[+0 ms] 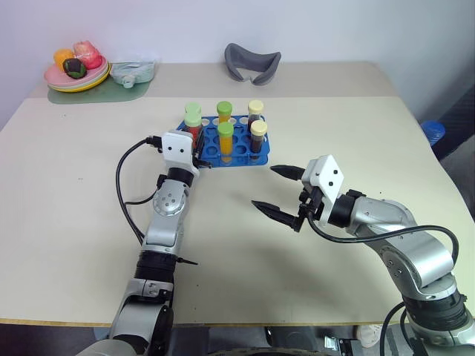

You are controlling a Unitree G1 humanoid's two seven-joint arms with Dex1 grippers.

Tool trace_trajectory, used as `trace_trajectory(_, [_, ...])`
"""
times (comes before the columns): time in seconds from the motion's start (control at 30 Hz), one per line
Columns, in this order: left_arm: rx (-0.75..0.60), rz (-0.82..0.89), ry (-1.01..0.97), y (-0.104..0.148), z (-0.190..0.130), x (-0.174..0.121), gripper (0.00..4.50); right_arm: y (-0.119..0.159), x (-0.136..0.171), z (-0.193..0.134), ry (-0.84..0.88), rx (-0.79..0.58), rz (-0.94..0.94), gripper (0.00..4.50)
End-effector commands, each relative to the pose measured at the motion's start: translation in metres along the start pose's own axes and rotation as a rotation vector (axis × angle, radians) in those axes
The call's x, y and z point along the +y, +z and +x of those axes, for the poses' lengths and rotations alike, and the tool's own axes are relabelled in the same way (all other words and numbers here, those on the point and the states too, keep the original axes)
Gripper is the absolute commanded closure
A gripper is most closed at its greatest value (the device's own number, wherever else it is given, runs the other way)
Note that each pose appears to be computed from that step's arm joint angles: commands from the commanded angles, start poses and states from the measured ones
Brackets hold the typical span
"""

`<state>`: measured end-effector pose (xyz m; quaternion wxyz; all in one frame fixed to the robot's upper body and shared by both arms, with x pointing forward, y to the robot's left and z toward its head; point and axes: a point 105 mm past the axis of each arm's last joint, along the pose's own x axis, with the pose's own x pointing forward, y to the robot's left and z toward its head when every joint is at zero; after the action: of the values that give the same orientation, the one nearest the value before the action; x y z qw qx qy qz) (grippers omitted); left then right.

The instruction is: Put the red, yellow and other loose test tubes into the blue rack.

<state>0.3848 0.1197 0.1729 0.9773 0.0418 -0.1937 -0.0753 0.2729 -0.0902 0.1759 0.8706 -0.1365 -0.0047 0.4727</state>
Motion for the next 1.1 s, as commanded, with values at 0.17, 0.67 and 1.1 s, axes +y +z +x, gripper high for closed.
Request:
trace_trajectory(0.17, [-0.05,0.0,0.007,0.016,0.003,0.001,0.77,0.011,0.001,-0.002,0.008,-0.041,-0.037,0.0])
trace_trajectory(0.67, [0.178,0.164,-0.168,0.046,-0.086,0.109,0.09,-0.022,-0.076,-0.084,-0.246,0.136,-0.002,0.0])
trace_trajectory(1.1, [0.344,0.225,-0.117,0.039,-0.133,0.146,0.09,-0.048,-0.099,-0.106,-0.304,0.178,0.026,0.0])
